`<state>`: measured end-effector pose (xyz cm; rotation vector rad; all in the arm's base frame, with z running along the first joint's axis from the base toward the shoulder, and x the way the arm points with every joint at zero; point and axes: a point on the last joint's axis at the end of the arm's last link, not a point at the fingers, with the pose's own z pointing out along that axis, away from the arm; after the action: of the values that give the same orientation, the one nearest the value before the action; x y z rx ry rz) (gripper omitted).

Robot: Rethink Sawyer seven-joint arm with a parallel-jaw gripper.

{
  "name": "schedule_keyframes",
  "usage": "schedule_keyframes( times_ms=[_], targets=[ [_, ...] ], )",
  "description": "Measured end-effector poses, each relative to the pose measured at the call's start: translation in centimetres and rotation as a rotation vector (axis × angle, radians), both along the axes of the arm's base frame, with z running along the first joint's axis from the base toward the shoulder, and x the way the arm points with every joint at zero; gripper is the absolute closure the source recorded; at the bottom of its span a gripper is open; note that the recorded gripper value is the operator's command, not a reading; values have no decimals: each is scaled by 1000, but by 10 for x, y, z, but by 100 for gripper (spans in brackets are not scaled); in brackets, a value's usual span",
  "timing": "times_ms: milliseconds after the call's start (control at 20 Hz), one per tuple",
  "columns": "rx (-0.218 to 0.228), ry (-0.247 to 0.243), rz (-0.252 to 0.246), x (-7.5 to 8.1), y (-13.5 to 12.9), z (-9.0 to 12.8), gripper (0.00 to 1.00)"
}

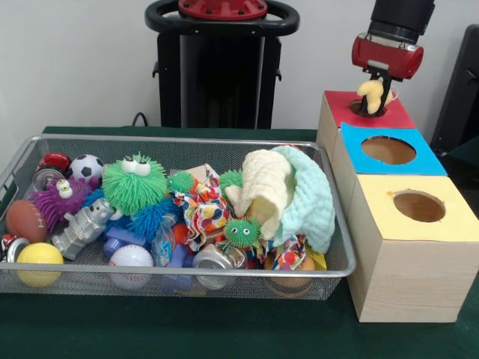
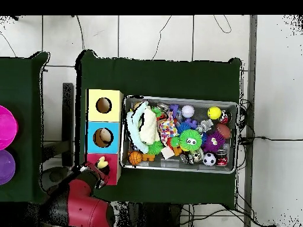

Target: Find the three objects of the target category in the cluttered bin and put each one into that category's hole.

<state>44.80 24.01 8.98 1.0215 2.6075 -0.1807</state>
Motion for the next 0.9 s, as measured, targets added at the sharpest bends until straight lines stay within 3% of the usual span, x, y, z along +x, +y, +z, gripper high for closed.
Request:
schedule_keyframes(
  times_ms=[900],
  targets=[
    [2,33,-31,-1,-12,-1,100]
  ],
)
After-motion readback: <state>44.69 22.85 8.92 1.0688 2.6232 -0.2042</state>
